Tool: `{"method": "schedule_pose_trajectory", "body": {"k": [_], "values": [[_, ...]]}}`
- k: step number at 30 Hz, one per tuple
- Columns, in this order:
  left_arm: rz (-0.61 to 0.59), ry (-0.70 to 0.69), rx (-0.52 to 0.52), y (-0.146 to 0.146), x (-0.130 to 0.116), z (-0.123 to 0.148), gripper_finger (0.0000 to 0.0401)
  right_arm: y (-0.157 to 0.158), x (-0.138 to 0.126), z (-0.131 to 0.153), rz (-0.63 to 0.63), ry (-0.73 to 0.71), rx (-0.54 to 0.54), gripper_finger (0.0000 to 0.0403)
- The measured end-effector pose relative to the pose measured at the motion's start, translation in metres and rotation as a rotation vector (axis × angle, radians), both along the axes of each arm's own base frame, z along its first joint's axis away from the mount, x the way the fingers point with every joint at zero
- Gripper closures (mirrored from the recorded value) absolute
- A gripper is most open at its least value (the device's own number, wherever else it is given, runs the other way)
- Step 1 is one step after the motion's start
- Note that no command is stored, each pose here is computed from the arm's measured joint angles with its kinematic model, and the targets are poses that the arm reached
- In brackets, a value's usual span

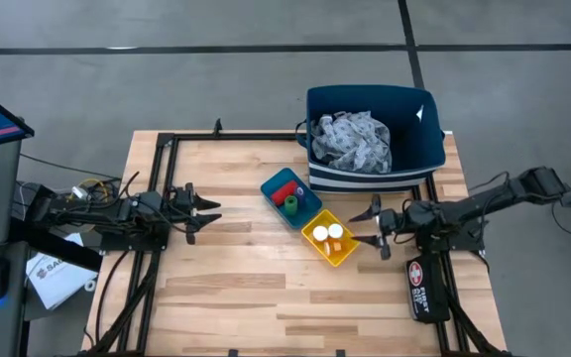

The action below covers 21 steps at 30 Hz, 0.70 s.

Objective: Pick & Place Medicine items
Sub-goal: Return to Home Position

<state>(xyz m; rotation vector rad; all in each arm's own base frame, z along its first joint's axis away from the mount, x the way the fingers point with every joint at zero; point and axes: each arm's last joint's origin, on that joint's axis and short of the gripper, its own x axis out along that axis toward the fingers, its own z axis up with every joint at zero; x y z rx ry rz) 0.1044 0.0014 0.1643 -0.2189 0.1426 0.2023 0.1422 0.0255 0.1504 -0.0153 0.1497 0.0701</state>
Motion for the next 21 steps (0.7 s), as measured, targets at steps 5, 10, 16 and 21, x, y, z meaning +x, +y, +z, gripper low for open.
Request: {"method": "schedule_pose_trajectory", "body": {"k": [5,10,16,21], "values": [[0.000,0.000,0.000,0.000,0.000,0.000,0.0245,-0.007,-0.004,-0.001,-0.033,0.000,0.002,0.0168],[0.000,0.000,0.000,0.000,0.000,0.000,0.0245,-0.015,-0.008,0.001,-0.085,-0.005,0.004,0.0168],[0.000,0.000,0.000,0.000,0.000,0.000,0.0245,-0.018,-0.016,0.005,-0.097,-0.025,0.048,0.0168],[0.000,0.000,0.000,0.000,0.000,0.000,0.0245,-0.019,-0.023,0.006,-0.103,-0.030,0.069,0.0168]]}}
